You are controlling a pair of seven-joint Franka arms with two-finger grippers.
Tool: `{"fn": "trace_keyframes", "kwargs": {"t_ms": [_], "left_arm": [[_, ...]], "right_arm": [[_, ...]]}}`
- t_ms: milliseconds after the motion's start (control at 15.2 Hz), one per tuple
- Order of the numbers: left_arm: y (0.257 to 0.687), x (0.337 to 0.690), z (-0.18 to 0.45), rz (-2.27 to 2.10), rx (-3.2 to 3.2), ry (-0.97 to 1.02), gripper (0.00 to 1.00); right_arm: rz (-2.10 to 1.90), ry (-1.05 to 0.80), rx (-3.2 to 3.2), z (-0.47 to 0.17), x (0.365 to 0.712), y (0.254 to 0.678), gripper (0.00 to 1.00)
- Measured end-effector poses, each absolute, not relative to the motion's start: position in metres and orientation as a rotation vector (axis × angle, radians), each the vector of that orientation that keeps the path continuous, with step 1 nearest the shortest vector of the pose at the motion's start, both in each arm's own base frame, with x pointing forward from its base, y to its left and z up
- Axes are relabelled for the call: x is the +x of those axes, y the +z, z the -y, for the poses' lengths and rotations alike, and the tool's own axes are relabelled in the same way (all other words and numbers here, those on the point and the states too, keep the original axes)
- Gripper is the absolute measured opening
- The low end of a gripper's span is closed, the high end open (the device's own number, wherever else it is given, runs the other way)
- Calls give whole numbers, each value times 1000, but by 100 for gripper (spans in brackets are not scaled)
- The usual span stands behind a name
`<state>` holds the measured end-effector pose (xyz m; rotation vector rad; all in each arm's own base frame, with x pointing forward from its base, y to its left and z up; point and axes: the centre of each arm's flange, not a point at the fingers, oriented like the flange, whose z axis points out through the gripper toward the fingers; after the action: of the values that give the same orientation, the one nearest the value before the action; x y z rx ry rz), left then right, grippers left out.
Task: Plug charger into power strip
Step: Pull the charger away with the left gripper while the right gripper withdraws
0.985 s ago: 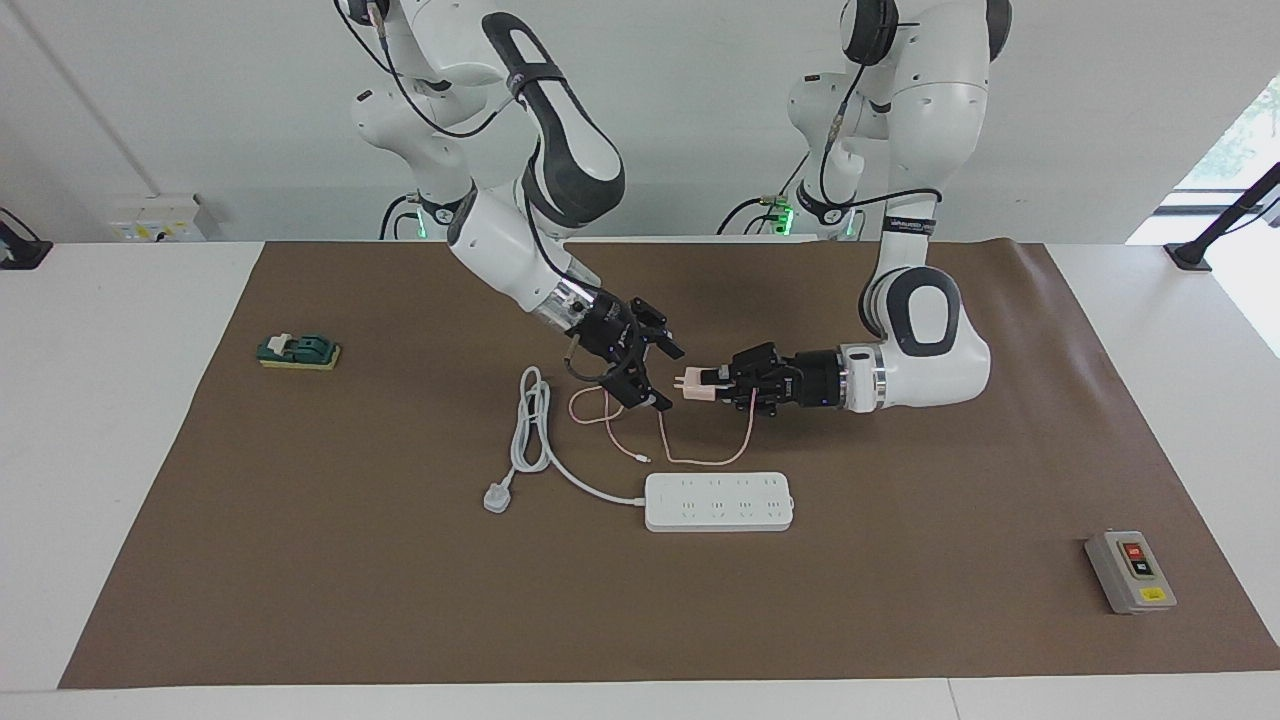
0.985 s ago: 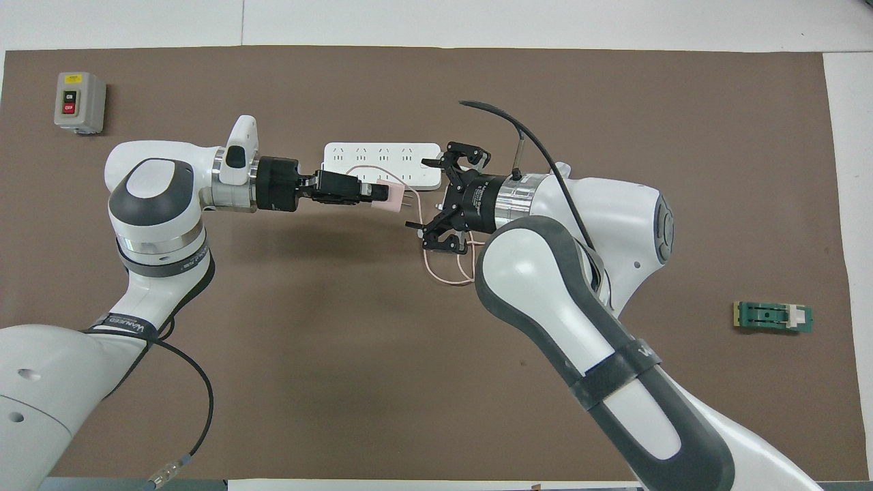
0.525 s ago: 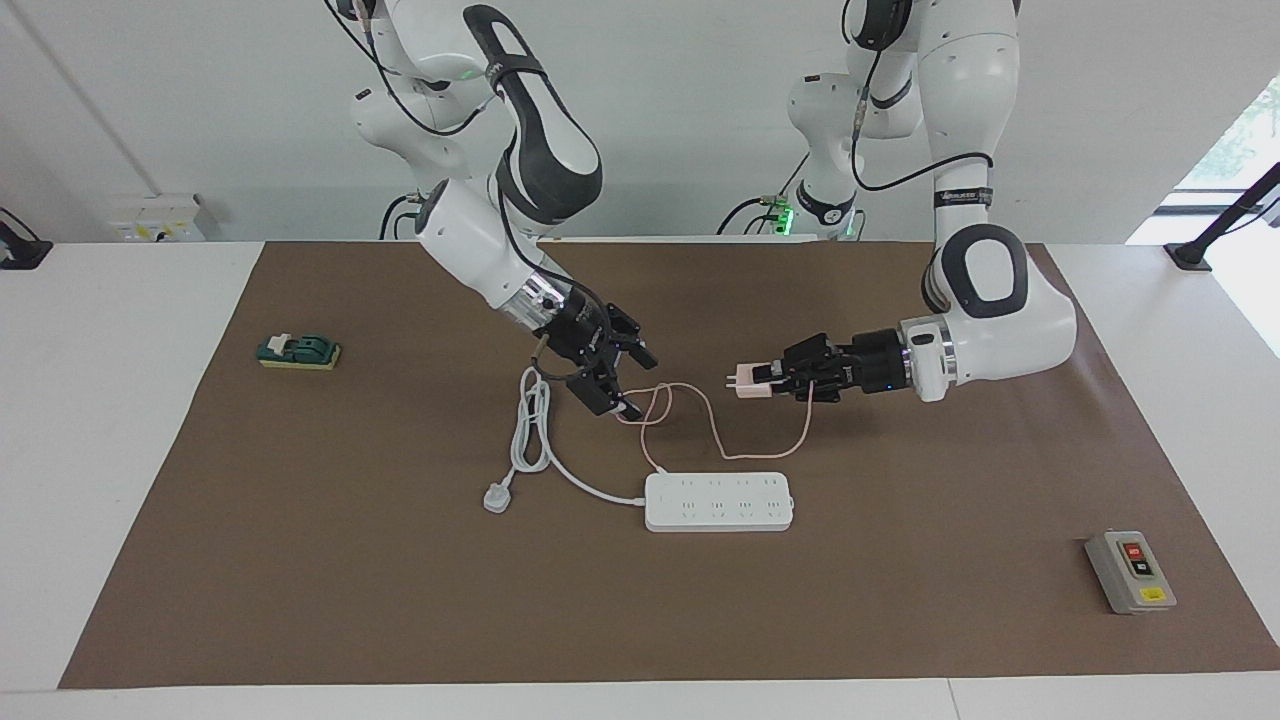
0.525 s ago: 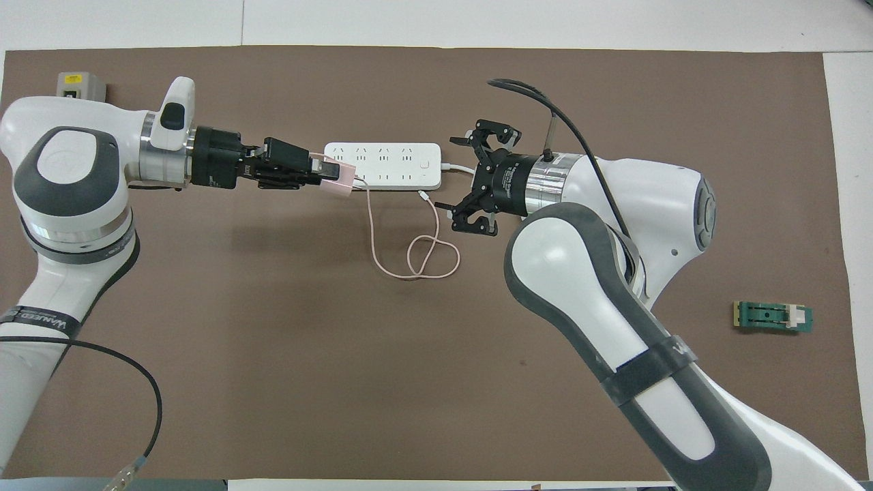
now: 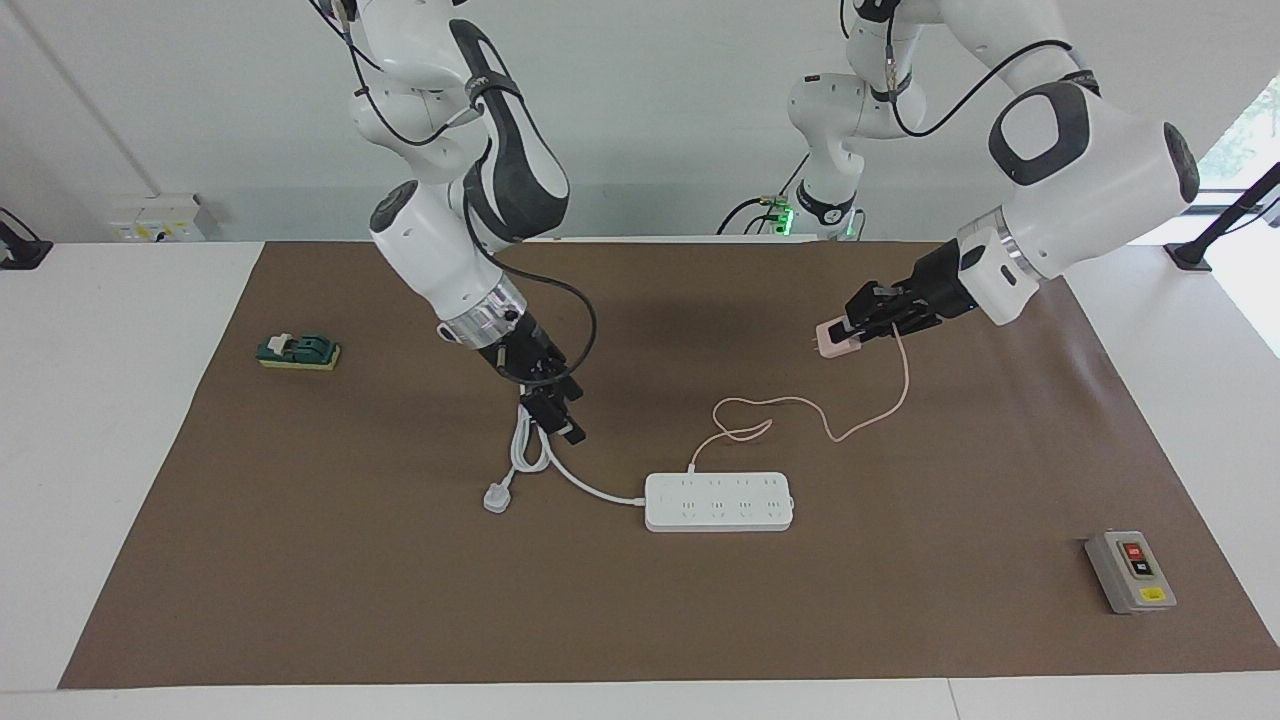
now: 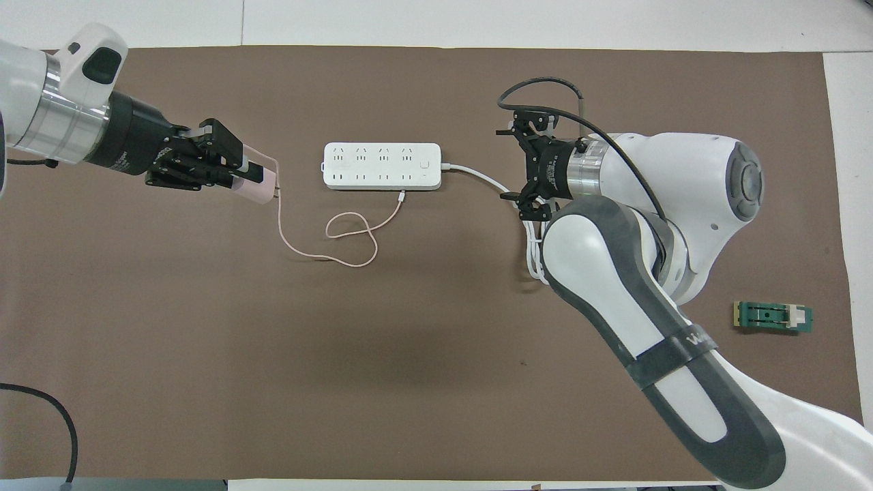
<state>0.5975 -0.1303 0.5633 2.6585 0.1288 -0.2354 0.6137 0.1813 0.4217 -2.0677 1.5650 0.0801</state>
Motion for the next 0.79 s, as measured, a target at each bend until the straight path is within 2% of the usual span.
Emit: {"fn": "trace_keyframes", "kwargs": {"t_ms": [328, 657, 788], "left_arm": [[592, 583, 135, -132, 2770, -214, 31], [599, 581, 125, -169, 2851, -179, 31], [617, 576, 114, -194, 2881, -126, 31]], "right_arm": [[-1368, -5, -2438, -110, 616, 425, 100], [-1242, -90, -2708, -101, 599, 457, 100], [-1188, -62, -2790, -98, 588, 481, 100]]}}
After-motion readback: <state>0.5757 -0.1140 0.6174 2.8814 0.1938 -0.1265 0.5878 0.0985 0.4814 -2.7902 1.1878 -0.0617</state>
